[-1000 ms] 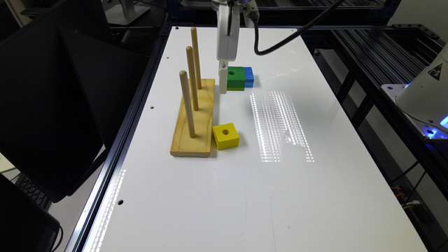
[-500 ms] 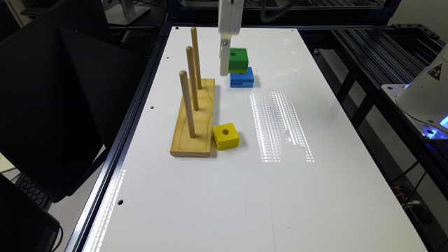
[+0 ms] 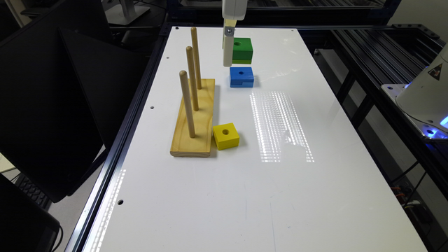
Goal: Pick up green block.
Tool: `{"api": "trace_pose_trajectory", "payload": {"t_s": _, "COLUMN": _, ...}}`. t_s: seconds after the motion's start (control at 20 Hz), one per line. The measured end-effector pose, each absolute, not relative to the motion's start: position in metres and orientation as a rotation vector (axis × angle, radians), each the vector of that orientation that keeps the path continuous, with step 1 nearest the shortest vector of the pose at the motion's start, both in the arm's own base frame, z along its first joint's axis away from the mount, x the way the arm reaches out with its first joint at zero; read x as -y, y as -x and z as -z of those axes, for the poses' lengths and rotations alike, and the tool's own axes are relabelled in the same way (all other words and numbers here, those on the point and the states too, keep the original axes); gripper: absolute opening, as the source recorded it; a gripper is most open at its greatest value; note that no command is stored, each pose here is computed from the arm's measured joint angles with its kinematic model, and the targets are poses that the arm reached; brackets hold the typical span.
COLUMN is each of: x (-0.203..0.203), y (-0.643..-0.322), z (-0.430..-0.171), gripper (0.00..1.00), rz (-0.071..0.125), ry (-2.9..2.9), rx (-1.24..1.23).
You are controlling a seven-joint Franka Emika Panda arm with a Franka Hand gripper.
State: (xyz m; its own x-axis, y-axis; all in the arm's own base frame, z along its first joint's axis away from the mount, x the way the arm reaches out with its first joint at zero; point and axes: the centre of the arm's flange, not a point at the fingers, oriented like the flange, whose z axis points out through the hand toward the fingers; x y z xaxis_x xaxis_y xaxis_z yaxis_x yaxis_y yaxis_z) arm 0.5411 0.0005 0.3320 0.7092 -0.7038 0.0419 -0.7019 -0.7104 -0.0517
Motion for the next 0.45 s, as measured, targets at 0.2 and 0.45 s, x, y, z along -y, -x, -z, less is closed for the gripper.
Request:
{"api": "trace_pose_trajectory", "payload": {"t_s": 0.2, "x": -0.001, "y": -0.539, "z": -0.349, "gripper": 0.00, "rz": 0.106, "ry": 2.871, "rx": -1.181}}
{"api": "trace_pose_trajectory", "payload": {"t_s": 0.45, "x": -0.001, "y": -0.533, "z": -0.373, "gripper": 0.00, "rz": 0.109, "ry": 2.870, "rx": -1.183}}
